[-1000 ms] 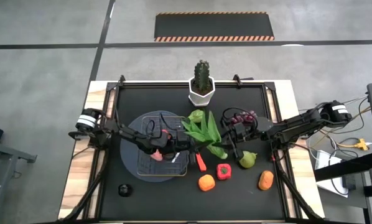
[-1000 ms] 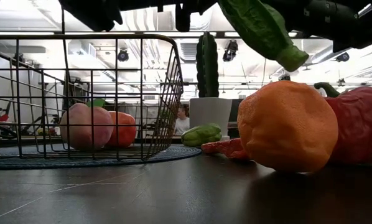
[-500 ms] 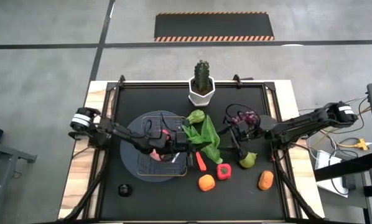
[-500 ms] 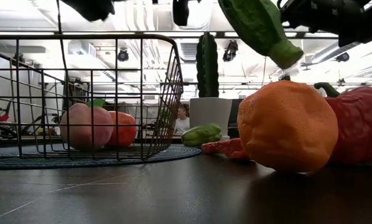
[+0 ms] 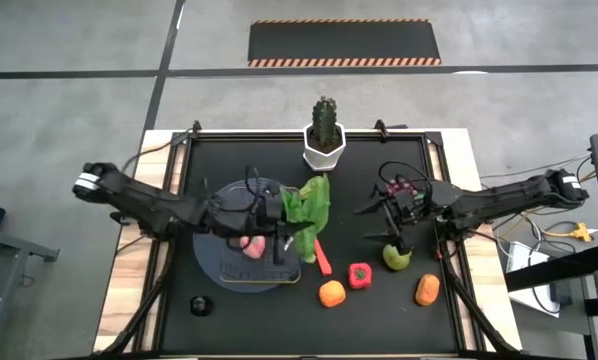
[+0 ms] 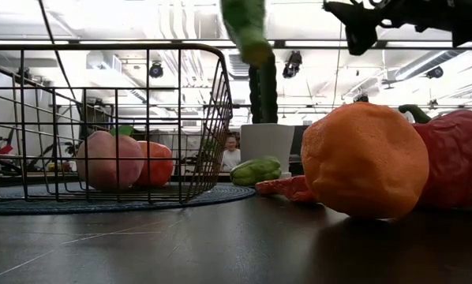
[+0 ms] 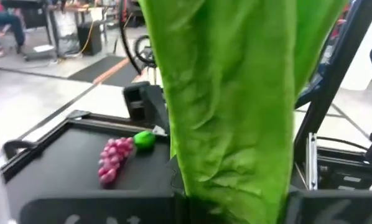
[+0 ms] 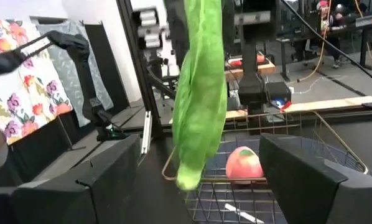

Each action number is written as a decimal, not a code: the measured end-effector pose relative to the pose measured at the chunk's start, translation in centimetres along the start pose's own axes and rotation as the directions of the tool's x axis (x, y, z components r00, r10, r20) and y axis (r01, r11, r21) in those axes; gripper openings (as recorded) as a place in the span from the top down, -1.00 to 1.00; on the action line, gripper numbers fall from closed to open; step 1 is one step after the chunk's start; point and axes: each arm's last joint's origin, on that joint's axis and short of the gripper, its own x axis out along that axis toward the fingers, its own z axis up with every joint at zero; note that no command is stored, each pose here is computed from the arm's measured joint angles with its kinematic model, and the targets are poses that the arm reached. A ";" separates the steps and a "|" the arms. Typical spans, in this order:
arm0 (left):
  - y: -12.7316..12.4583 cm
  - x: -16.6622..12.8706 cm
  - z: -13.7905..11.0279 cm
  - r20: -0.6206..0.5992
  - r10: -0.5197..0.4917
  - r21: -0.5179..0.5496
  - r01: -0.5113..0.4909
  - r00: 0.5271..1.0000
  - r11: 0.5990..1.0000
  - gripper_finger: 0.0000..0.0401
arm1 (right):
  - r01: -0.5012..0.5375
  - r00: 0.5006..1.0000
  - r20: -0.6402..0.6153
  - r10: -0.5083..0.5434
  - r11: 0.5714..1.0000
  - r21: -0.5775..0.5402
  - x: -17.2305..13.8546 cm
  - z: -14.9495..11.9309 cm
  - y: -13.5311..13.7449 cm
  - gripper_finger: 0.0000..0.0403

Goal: Build produce basket
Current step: Put the green leaf lettuce into the wire basket, then put the red bell pepper into the wire basket

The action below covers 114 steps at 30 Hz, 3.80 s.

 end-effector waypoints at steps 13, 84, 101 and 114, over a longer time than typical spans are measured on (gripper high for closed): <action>3.4 -1.1 2.1 -0.252 0.197 0.043 -0.192 0.947 0.980 0.87 | 0.017 0.997 -0.071 -0.016 1.000 0.017 0.1 -0.8 -0.2 -0.46; 7.2 3.9 -3.9 -0.533 0.395 0.201 -0.341 0.748 0.918 -0.47 | 0.076 0.980 -0.194 -0.036 0.976 0.202 0.7 -2.4 -0.6 -0.46; 6.7 -1.5 0.9 -0.438 0.346 0.129 -0.323 0.830 0.938 -0.47 | 0.182 0.972 -0.205 -0.118 0.925 0.333 0.6 -2.5 -0.9 -0.44; 1.8 -2.8 1.6 -0.289 0.208 0.123 -0.179 0.934 0.976 -0.47 | 0.556 0.731 -0.538 -0.421 0.824 0.111 1.1 -0.9 -1.5 -0.44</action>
